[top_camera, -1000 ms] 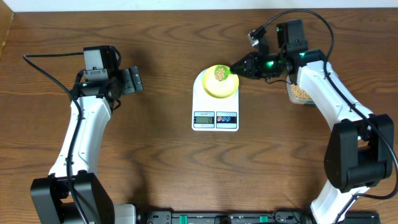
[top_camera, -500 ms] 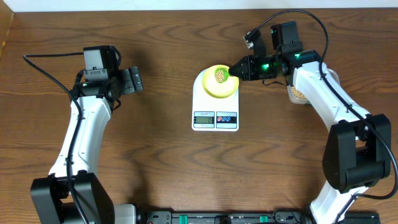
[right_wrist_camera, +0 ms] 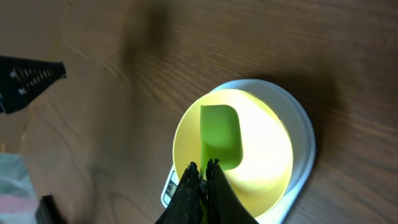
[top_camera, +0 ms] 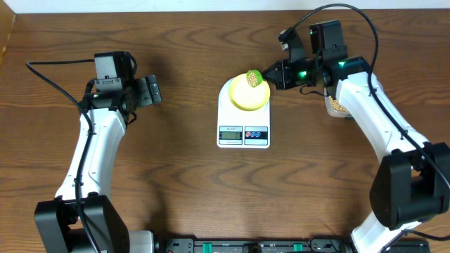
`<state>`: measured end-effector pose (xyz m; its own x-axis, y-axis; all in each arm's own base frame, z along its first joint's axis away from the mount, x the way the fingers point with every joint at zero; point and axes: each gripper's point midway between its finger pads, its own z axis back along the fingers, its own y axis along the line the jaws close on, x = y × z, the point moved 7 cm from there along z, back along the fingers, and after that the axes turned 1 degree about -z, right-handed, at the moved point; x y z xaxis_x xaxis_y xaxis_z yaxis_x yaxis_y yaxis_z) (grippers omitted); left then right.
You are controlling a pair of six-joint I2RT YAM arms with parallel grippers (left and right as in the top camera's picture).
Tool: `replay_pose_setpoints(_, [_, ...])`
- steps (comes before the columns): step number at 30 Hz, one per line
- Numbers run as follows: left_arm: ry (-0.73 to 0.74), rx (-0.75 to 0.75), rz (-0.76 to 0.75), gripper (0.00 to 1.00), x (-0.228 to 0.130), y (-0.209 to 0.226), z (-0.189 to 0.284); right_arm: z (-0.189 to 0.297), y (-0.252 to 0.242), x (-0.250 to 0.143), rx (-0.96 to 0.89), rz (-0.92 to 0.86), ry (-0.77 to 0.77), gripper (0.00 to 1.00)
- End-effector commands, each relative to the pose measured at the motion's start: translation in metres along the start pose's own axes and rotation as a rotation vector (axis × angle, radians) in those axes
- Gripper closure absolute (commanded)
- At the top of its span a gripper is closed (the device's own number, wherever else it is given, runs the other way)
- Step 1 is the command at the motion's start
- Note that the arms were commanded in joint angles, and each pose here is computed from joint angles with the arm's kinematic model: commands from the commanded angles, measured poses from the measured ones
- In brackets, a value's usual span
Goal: Scoop item into bowl and weigh 50g on scale
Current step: 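Tilt the scoop with the right gripper to pour soybeans into bowl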
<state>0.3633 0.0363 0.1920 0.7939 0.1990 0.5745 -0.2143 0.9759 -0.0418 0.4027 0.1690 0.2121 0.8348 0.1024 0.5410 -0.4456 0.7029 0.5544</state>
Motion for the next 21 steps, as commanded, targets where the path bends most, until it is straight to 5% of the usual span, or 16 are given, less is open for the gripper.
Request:
replay_pose_setpoints(1, [0.013,0.019,0.008,0.02,-0.002,0.002,-0.004,0.004,0.011,0.002,-0.051,0.115,-0.013,0.99])
replay_pose_setpoints(21, [0.013,0.018,0.008,0.02,-0.002,0.002,-0.004,-0.018,0.037,-0.009,-0.148,0.549,0.051,0.99])
